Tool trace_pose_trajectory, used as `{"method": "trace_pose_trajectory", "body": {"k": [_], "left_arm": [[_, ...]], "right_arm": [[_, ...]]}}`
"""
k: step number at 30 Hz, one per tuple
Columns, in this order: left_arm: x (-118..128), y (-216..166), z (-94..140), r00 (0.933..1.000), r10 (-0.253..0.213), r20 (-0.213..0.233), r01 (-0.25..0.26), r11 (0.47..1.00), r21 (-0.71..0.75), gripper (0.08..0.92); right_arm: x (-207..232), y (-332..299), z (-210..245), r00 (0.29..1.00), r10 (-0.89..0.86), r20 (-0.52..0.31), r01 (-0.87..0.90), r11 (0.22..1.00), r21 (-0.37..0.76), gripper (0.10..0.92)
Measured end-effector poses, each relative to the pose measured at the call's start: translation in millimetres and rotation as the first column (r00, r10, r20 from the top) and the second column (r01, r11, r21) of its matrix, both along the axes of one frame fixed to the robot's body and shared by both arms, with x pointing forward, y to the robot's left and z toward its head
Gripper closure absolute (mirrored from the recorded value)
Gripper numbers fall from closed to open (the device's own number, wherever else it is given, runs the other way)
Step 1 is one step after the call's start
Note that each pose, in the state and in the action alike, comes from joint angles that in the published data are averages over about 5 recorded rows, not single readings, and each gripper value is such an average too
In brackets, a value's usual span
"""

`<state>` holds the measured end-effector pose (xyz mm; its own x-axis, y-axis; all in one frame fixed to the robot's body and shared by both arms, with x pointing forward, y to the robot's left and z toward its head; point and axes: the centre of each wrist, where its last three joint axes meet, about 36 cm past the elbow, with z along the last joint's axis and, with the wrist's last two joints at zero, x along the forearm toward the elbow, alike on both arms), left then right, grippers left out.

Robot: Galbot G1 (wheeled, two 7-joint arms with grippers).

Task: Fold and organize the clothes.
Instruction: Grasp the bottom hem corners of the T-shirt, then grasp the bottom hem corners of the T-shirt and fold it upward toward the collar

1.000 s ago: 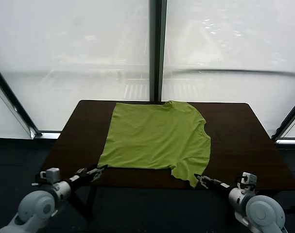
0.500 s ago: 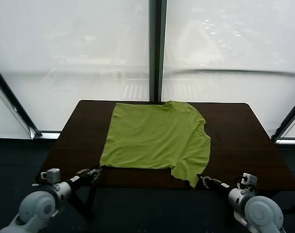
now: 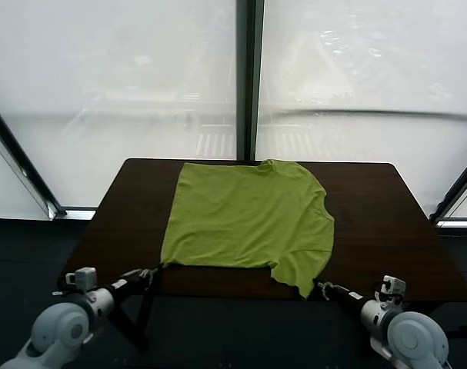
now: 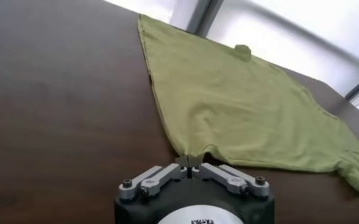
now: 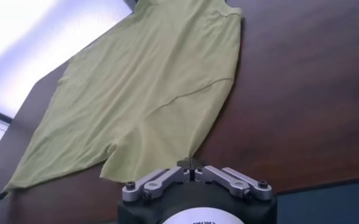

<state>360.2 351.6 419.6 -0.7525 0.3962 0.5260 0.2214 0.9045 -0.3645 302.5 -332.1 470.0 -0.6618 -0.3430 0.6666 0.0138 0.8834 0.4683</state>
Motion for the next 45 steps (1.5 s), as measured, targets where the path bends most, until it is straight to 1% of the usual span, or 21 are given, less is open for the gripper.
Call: {"method": "trace_pose_trajectory", "body": {"k": [11,17,21,27,37,45], "left_arm": [[-22,0,21,0.9996,-0.028,0.007,0.028,0.999,0.046,0.85],[-35,0,28,0.9995,-0.032,0.003,0.032,0.998,0.047,0.85],[-37,1,33,0.9995,-0.028,0.012,0.028,0.999,0.041,0.85],[-35,0,41,0.9991,-0.022,0.035,0.021,1.0,0.022,0.85],[-21,-1,40,0.9971,0.041,0.064,-0.038,0.998,-0.048,0.85],[-5,1,38,0.9938,0.068,0.088,-0.062,0.995,-0.073,0.85]], "right_arm": [[-8,1,5,1.0,0.012,-0.011,-0.012,1.0,-0.006,0.883],[-3,-1,14,1.0,0.015,0.016,-0.015,1.0,-0.001,0.883],[5,-7,19,0.999,0.004,0.039,-0.004,1.0,0.003,0.883],[24,-16,22,0.997,-0.02,0.077,0.019,1.0,0.01,0.883],[70,-28,25,0.987,-0.061,0.146,0.058,0.998,0.026,0.883],[95,-32,26,0.981,-0.084,0.176,0.079,0.996,0.035,0.883]]}}
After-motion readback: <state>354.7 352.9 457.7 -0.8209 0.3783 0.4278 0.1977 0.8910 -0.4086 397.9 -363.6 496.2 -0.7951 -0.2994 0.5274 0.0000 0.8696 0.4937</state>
